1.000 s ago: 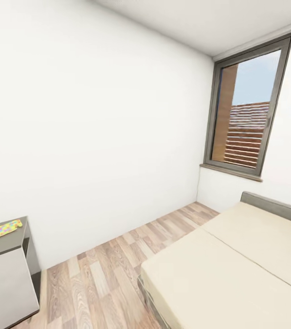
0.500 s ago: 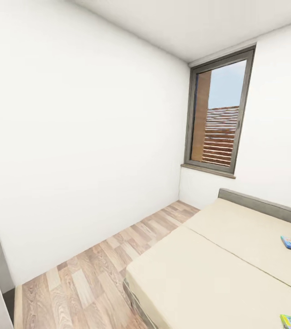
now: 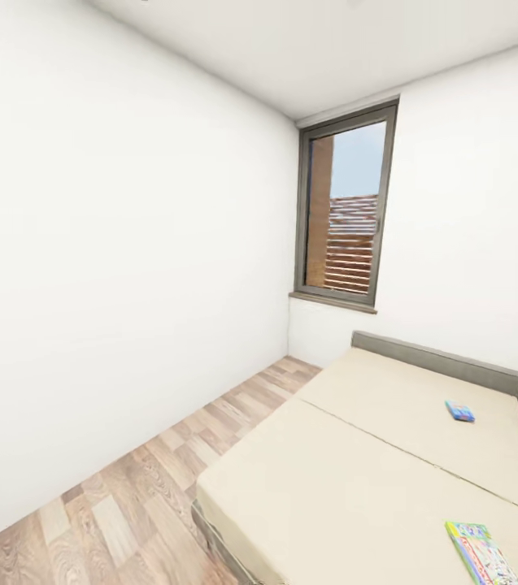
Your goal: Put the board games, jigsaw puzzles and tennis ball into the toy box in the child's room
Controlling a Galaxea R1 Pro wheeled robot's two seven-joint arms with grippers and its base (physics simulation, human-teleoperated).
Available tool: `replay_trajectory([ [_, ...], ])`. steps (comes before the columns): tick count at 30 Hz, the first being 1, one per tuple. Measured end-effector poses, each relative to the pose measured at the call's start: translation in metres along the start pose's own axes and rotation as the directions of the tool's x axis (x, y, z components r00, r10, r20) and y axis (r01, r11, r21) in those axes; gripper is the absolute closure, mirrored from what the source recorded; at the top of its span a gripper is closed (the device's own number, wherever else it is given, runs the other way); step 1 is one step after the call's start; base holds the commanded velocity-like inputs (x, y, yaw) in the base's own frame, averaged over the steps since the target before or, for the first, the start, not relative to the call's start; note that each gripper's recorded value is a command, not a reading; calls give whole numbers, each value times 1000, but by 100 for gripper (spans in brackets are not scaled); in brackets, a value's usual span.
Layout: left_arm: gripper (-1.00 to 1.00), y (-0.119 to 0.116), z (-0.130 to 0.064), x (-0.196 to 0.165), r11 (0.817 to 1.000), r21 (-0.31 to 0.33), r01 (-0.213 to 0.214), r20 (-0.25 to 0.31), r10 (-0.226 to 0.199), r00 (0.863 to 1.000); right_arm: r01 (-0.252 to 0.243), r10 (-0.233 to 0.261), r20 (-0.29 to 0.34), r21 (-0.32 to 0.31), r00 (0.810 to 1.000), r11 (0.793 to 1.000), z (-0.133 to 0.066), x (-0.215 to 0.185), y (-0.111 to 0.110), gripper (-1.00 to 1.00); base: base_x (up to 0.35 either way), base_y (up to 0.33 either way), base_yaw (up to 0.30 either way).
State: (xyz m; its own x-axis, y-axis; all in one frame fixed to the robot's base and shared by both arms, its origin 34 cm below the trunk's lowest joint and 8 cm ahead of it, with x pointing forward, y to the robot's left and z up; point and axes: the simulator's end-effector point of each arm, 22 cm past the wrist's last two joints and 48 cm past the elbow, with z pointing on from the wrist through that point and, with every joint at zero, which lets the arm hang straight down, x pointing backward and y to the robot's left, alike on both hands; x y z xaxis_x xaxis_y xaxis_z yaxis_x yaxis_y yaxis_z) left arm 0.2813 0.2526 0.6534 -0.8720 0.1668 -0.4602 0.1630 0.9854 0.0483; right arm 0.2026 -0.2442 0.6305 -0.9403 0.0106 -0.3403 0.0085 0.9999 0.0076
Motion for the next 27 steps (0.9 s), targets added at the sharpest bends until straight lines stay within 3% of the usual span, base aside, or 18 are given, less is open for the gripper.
replay_trajectory([
  [15, -100, 1, 0, -4, 1000, -2, -1, 11, 1, 1000, 0, 0, 11, 0, 1000, 1000, 0, -4, 0, -100, -45, 0, -275],
  [27, -100, 0, 0, -5, 1000, -1, -1, 12, 1, 1000, 0, 0, 11, 1, 1000, 1000, 0, -4, -1, -100, -186, 0, -278],
])
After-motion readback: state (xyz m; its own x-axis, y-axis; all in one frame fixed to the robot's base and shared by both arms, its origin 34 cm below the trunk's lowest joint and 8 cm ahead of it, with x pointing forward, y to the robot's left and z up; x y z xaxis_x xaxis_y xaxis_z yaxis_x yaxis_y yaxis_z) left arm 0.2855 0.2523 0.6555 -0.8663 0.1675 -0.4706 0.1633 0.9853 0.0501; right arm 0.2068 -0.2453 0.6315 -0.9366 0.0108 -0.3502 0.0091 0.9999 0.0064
